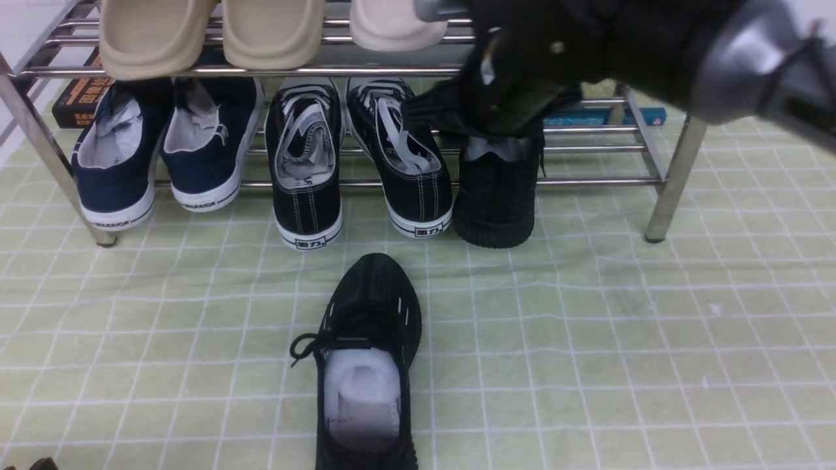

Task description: Take the shoes off the shelf with your hand from the green coffee tablecloth.

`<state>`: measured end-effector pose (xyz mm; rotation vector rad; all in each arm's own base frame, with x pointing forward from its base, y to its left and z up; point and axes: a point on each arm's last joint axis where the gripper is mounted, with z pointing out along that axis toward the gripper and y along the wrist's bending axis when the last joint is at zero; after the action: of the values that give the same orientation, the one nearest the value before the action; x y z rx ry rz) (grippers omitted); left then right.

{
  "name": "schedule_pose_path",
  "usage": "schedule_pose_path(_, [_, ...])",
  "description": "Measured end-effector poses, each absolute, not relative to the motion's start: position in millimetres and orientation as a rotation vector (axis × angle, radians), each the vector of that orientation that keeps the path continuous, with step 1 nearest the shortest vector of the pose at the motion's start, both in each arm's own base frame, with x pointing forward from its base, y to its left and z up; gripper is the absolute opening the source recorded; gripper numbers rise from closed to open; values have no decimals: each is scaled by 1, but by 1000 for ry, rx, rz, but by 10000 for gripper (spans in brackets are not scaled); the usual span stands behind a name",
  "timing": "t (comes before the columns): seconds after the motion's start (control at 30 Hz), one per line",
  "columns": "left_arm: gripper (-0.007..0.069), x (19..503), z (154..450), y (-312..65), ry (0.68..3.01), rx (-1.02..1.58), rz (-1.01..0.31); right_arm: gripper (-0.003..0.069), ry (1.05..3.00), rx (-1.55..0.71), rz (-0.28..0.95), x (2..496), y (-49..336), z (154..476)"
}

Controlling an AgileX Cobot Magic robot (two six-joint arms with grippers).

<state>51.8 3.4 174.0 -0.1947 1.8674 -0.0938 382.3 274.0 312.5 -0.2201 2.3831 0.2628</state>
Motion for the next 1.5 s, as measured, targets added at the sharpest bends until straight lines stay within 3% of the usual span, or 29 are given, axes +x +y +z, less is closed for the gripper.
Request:
schedule_pose_path(0.23, [242, 52, 174, 3, 1867, -195, -94, 486, 2343, -242, 174, 401, 281, 290])
schedule_pose_path(0.47, [242, 52, 174, 3, 1867, -195, -94, 441, 2303, -220, 121, 413, 284, 269])
schedule_pose_path(0.7, [242, 52, 174, 3, 1867, -195, -94, 304, 2305, -151, 90, 421, 282, 256])
schedule_pose_path(0.77, [242, 52, 174, 3, 1867, -195, -94, 194, 2315, -134, 82, 422, 279, 254])
schedule_pose_path(0.8, [242, 52, 174, 3, 1867, -195, -94, 184, 2317, -132, 81, 422, 279, 254])
schedule_pose_path(0.83, [242, 52, 174, 3, 1867, -195, -94, 103, 2327, -121, 78, 422, 278, 254])
schedule_pose_path(0.87, [242, 52, 174, 3, 1867, -195, -94, 93, 2326, -121, 79, 422, 277, 255])
schedule_pose_path(0.9, [242, 52, 174, 3, 1867, -195, -94, 17, 2339, -111, 91, 420, 277, 259])
schedule_pose_path(0.97, [242, 52, 174, 3, 1867, -195, -94, 1, 2357, -105, 96, 414, 274, 269])
schedule_pose_path(1.07, [242, 52, 174, 3, 1867, -195, -94, 1, 2411, -120, 74, 401, 266, 288])
schedule_pose_path(1.37, [242, 52, 174, 3, 1867, -195, -94, 1, 2514, -263, 125, 310, 228, 400])
schedule_pose_path(1.5, [242, 52, 174, 3, 1867, -195, -94, 1, 2472, -301, 168, 284, 222, 422])
